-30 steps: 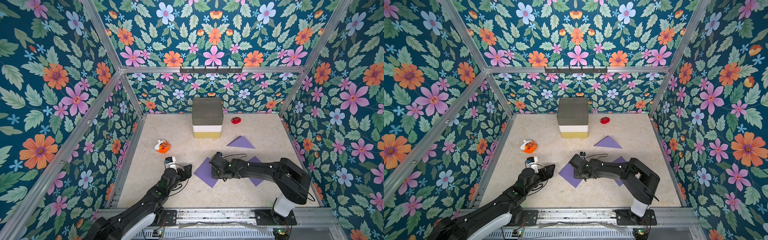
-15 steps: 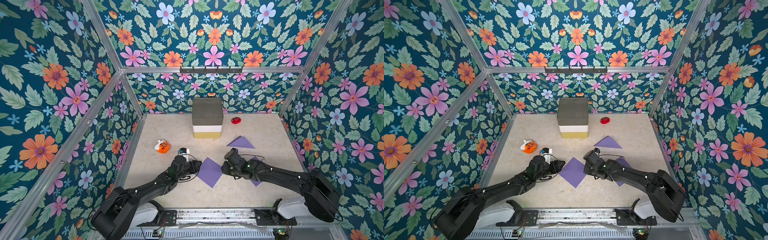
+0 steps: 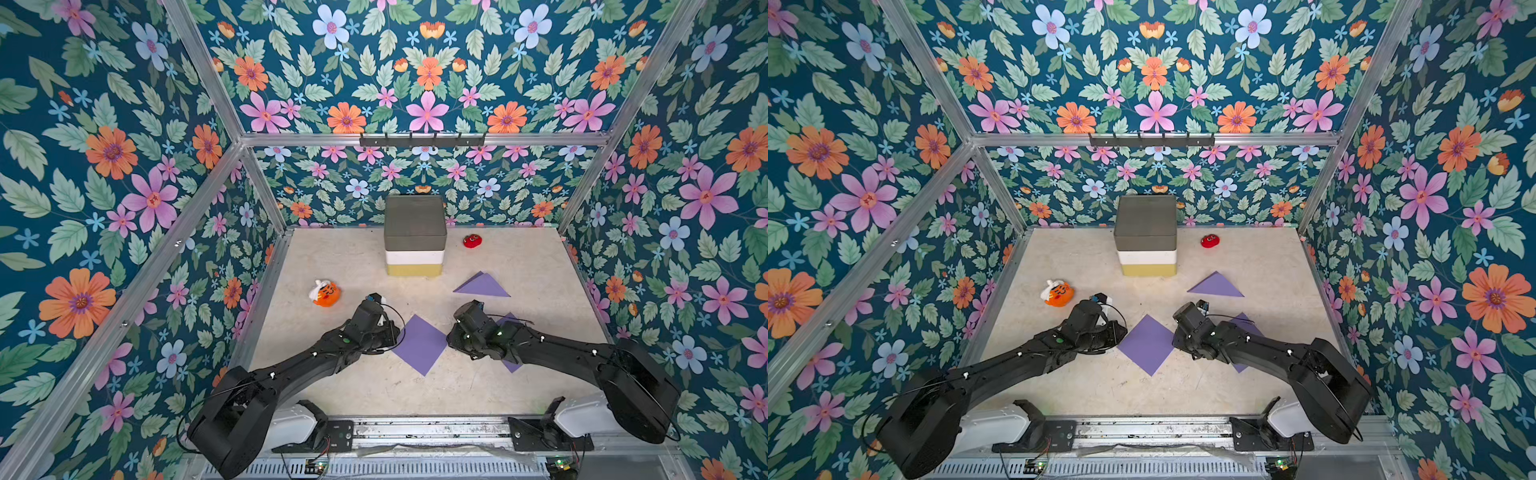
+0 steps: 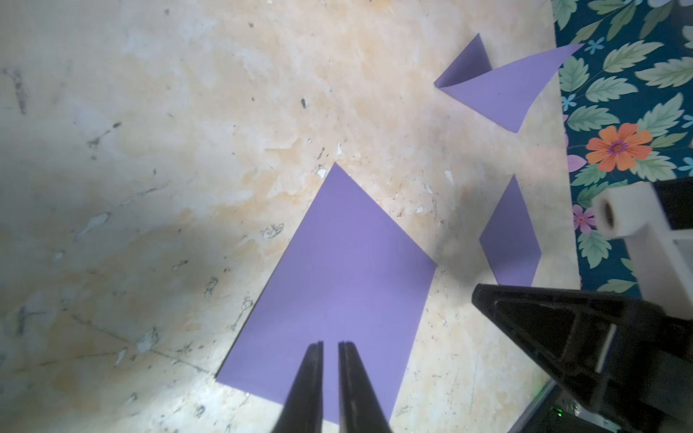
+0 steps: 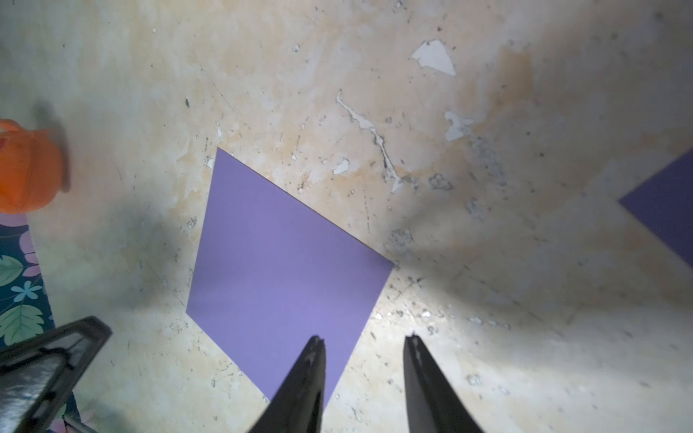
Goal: Fold the square paper diagonally
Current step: Fold the paper at the center of the board.
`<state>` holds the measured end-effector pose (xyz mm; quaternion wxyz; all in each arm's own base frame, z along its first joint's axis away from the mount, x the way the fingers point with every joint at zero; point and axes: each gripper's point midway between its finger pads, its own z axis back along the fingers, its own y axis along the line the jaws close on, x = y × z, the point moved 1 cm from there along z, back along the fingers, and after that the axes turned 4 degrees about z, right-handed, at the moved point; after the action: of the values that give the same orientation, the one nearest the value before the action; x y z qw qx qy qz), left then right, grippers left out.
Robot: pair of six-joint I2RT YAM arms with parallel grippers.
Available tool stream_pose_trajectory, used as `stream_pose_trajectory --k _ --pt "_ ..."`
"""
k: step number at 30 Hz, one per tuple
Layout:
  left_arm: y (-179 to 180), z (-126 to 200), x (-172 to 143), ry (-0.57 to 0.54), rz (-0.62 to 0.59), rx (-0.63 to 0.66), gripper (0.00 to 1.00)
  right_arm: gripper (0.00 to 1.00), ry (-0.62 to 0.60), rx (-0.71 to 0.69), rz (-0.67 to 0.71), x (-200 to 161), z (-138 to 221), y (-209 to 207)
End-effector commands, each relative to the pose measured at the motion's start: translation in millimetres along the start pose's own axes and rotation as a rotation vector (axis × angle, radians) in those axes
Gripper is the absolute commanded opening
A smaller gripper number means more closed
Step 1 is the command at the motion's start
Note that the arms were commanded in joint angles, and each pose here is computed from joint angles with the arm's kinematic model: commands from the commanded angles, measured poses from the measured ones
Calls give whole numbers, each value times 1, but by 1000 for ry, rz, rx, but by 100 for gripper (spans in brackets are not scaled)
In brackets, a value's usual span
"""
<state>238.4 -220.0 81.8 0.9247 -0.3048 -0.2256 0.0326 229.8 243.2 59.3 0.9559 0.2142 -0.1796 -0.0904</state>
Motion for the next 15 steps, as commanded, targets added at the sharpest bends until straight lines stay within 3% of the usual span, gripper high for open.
stream_pose_trajectory --k 1,15 --pt "5 -2 -5 39 -11 35 14 39 -11 23 6 8 -2 8" --pt "17 -13 -14 114 -36 107 14 38 17 -65 38 13 -16 2"
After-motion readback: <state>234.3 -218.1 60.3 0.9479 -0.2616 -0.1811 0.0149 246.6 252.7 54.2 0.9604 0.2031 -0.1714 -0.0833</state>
